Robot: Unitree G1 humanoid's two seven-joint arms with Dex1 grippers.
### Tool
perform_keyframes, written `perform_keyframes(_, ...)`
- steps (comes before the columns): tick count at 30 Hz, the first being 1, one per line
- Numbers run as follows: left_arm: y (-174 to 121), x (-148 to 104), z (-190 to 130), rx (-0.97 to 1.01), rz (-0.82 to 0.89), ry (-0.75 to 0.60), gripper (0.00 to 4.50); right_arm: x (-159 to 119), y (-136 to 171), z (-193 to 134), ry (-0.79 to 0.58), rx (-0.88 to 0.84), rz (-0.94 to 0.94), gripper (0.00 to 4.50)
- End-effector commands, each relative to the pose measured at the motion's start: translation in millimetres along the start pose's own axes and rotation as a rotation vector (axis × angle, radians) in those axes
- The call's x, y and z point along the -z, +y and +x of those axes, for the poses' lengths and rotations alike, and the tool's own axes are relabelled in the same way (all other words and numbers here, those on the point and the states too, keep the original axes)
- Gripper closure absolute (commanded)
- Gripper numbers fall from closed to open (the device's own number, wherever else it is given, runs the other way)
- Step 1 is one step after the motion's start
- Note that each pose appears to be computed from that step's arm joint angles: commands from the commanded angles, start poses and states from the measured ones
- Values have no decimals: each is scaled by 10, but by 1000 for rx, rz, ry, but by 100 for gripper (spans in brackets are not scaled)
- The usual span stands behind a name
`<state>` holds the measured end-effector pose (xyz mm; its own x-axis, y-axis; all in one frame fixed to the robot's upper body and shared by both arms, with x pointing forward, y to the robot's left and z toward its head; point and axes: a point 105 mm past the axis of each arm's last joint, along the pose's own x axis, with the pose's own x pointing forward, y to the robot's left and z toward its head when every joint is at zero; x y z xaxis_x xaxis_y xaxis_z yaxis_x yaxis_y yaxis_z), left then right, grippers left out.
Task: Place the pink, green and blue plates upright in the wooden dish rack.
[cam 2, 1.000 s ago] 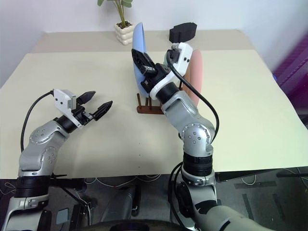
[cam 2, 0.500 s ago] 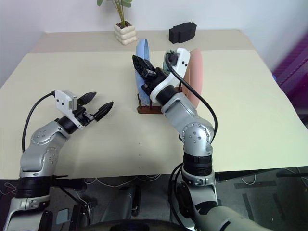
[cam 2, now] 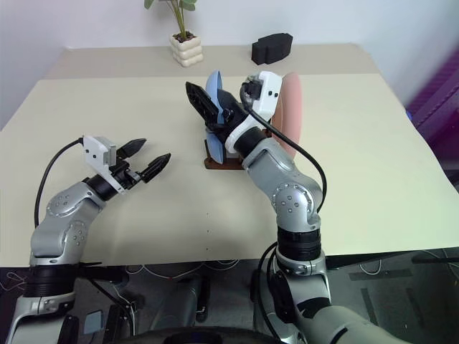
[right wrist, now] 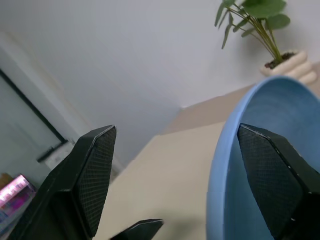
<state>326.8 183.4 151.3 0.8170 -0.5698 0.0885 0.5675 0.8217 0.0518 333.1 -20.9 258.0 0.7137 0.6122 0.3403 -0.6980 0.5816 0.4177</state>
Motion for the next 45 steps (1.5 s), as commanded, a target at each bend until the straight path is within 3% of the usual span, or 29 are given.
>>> perform_keyframes(1,-51,-107,-6,30,22,-25,0,-231,275,7,-68,-116,-125,65)
perform_keyframes(9,-94,-79,-4,48,12,-14,0,-385,425,-59,-91,-218,-233,65)
perform_keyframes(22,-133,-45,13,54,3,-12,0,-250,311,-60,-37,-172,-231,65)
perform_keyframes(31,-164,-24,26,64,-7,-9,0,-455,491,-126,-104,-275,-323,65)
perform_keyframes(39,-176,4,51,72,-13,-3,0,-490,321,-327,-31,-246,-468,65)
perform_keyframes(42,-180,14,51,75,-15,0,0,-531,251,-450,0,-239,-511,153)
perform_keyframes(45,-190,23,58,81,-18,2,0,-453,237,-591,101,-271,-606,303)
